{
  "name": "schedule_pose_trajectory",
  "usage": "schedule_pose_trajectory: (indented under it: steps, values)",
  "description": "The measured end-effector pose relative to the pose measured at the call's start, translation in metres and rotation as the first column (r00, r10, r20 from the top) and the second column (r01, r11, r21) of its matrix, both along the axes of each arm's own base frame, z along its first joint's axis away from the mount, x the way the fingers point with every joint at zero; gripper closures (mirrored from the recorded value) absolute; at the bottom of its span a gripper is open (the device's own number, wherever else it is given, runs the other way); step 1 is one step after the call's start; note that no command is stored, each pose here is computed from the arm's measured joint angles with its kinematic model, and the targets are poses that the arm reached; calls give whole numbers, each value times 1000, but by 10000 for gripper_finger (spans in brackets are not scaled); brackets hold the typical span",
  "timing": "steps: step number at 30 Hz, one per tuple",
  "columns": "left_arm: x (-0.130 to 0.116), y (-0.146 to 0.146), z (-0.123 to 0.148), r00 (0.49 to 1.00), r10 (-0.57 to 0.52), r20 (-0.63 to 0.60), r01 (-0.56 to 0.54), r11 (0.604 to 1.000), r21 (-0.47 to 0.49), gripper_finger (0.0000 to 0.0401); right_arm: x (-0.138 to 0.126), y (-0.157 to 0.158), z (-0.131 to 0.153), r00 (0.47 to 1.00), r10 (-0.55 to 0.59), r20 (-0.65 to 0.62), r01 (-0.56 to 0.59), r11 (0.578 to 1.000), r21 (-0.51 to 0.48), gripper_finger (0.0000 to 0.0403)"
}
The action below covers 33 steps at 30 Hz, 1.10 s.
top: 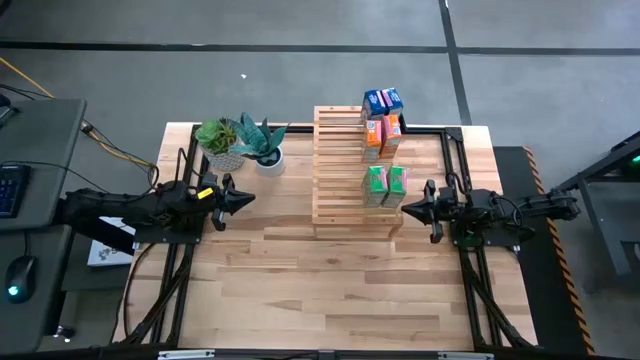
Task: Stack cereal on shelf
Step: Return to Home Position
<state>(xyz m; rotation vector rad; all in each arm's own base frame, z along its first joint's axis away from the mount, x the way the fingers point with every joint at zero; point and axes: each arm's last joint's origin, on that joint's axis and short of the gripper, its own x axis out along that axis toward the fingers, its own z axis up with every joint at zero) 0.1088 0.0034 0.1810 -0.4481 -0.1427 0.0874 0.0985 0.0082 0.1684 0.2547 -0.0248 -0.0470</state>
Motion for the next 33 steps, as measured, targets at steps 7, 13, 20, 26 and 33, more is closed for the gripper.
schedule_pose_trajectory:
  steps: [7,13,20,26,33]
  values:
    - [0,0,0,1000,0,0,0,1000,0,400,0,0,0,1000,0,0,0,1000,17,403]
    - [0,0,0,1000,0,0,0,1000,0,400,0,0,0,1000,0,0,0,1000,18,403]
    - [0,0,0,1000,0,-1,0,1000,0,400,0,0,0,1000,0,0,0,1000,10,402]
    - [0,0,0,1000,0,0,0,1000,0,400,0,0,0,1000,-1,-1,1,1000,9,402]
    - [0,0,0,1000,0,0,0,1000,0,400,0,0,0,1000,-1,-1,1,1000,9,402]
